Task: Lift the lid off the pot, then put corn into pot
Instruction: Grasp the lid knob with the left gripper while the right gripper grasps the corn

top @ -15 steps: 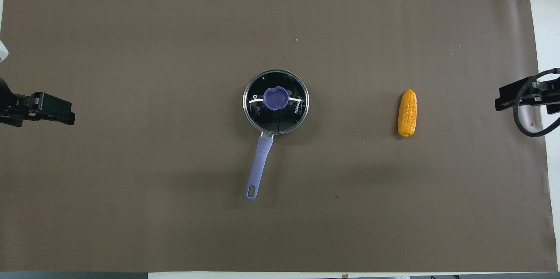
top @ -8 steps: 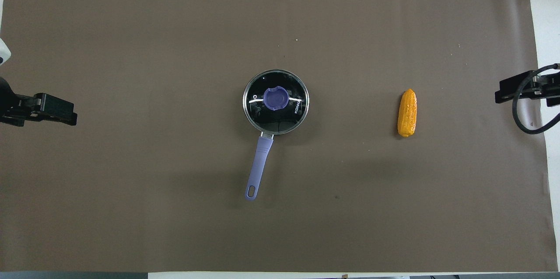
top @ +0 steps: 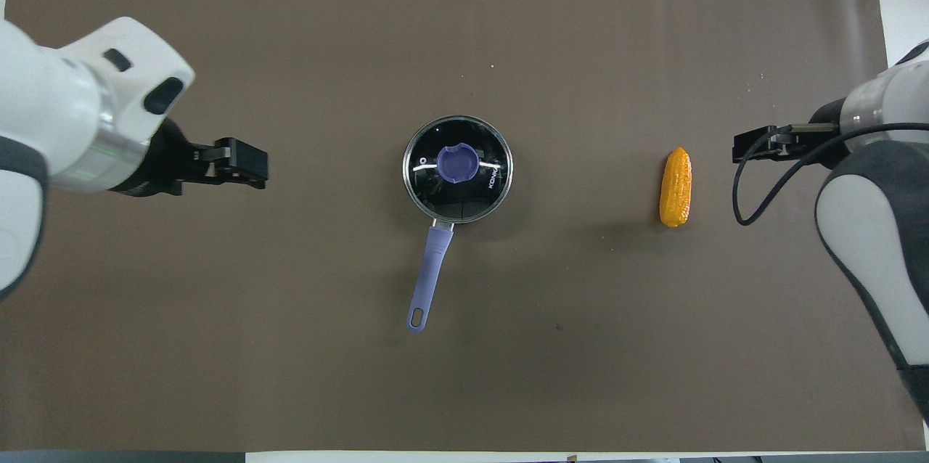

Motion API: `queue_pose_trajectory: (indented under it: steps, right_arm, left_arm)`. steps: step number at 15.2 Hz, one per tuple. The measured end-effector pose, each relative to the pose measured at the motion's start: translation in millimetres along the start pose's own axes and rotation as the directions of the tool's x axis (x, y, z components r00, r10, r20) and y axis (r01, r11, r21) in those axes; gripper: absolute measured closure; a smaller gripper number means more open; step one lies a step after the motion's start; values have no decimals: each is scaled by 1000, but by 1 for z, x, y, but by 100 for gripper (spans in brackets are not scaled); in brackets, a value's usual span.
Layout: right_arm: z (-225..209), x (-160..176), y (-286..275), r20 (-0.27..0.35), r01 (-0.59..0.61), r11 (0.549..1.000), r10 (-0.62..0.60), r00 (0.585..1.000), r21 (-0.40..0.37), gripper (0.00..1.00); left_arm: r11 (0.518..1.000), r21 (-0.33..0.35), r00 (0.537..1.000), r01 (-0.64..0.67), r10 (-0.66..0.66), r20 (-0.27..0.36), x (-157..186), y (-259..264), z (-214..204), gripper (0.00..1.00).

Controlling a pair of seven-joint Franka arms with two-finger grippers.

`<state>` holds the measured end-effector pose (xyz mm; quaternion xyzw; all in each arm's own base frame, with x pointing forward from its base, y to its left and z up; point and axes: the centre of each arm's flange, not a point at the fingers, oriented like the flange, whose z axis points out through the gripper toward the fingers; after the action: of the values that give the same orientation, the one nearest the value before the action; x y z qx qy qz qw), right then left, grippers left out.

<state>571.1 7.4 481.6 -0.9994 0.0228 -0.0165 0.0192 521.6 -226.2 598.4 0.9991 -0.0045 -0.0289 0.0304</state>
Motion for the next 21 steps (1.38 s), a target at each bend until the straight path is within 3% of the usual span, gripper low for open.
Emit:
queue_pose_trajectory:
  steps: [3, 4, 8, 9, 13, 19, 21]
  right_arm:
    - [71, -5, 2, 1, 2, 1000, -2, 1000, -7, 3]
    - [92, -9, 3, -7, 5, 1000, -5, 1000, -8, 12]
    - [145, -27, -3, -10, 16, 1000, -17, 1000, -10, 31]
    - [154, -27, -3, -10, 6, 1000, -6, 1000, -1, 31]
    - [172, -24, -8, -11, -38, 998, 38, 999, 41, 30]
    - [173, -24, -17, -10, -27, 999, 27, 1000, 46, 34]
    - [176, -25, -18, -6, -24, 999, 24, 1000, 45, 55]
  left_arm:
    - [998, 7, 998, 64, -64, 31, 23, 99, 57, 0]
    - [996, 8, 996, 86, -87, 35, 33, 127, 79, 0]
    - [990, 15, 989, 137, -138, 46, 58, 183, 154, 0]
    - [990, 18, 989, 139, -139, 45, 60, 191, 165, 0]
    - [991, 19, 991, 134, -134, 14, 67, 199, 171, 0]
    - [993, 58, 995, 98, -97, -18, 72, 197, 177, 1]
    - [994, 57, 996, 92, -91, -18, 73, 198, 183, 1]
